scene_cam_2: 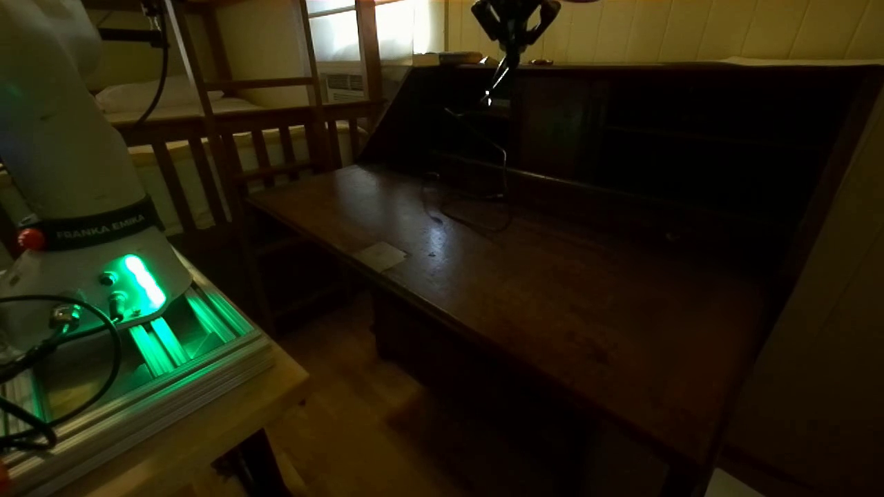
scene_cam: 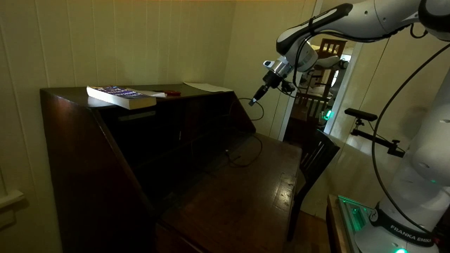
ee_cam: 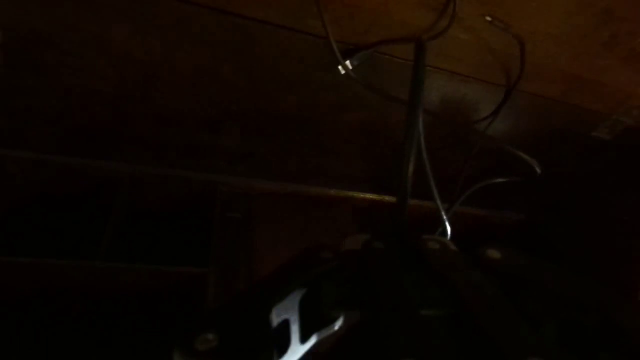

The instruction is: Move the black cable to the right.

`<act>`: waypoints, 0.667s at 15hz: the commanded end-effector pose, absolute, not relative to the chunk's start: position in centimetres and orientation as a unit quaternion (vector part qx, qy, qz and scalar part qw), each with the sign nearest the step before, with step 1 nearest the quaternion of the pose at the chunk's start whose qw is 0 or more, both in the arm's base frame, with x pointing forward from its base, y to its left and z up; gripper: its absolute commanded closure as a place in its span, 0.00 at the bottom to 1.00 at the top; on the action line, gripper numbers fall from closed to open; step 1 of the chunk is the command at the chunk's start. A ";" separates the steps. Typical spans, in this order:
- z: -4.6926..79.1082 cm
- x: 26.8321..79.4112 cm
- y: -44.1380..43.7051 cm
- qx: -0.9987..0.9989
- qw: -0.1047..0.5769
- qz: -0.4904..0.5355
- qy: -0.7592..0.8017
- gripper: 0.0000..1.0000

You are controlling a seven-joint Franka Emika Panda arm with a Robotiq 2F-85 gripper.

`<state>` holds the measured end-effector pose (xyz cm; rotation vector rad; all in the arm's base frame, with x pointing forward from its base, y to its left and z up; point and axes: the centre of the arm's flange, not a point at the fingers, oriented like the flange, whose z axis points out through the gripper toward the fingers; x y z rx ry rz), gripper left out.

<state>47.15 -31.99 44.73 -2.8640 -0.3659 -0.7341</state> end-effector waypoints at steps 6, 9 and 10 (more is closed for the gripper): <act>47.2 43.6 -30.7 -0.935 -0.156 -0.278 -0.155 0.99; 46.5 44.0 -30.3 -0.908 -0.242 -0.304 -0.155 0.99; 46.1 44.2 -30.2 -0.897 -0.269 -0.315 -0.152 0.99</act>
